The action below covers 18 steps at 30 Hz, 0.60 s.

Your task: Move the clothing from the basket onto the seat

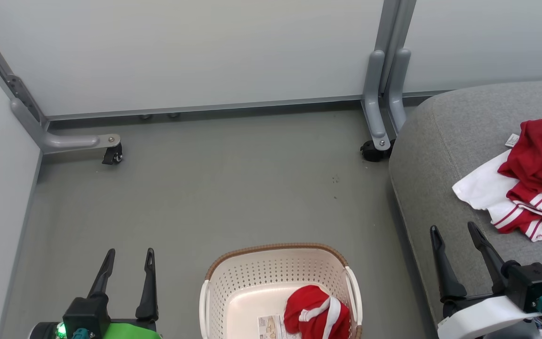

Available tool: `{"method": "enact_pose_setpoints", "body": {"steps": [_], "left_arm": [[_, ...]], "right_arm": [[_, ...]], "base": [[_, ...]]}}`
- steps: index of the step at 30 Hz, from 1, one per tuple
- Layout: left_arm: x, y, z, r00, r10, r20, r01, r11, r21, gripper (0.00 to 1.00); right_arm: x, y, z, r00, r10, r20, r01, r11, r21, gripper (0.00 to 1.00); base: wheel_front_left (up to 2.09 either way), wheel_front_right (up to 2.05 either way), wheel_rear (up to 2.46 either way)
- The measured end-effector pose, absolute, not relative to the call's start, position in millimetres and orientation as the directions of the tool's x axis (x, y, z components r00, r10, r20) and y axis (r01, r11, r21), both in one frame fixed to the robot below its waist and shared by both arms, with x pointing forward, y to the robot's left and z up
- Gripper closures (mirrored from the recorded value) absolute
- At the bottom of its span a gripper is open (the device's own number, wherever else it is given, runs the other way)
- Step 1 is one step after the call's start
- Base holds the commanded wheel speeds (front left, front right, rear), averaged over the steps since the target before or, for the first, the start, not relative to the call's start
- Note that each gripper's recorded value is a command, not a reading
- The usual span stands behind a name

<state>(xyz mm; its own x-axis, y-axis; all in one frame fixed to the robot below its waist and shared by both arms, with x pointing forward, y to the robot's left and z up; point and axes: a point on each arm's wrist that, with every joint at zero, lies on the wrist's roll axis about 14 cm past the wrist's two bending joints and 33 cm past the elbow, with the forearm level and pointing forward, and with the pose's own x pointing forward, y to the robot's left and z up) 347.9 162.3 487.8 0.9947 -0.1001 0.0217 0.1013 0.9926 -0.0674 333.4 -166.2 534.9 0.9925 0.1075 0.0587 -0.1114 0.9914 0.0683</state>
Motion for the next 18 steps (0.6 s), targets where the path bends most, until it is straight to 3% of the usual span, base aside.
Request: {"method": "enact_pose_setpoints", "body": {"steps": [18], "left_arm": [[348.7, 162.7, 484.8, 0.995, -0.098, 0.014, 0.099, 0.993, -0.063, 0.00]], "right_arm": [[333.4, -163.7, 532.8, 0.992, 0.115, 0.049, -0.118, 0.990, 0.077, 0.00]], "base": [[0.00, 0.00, 0.00]]}}
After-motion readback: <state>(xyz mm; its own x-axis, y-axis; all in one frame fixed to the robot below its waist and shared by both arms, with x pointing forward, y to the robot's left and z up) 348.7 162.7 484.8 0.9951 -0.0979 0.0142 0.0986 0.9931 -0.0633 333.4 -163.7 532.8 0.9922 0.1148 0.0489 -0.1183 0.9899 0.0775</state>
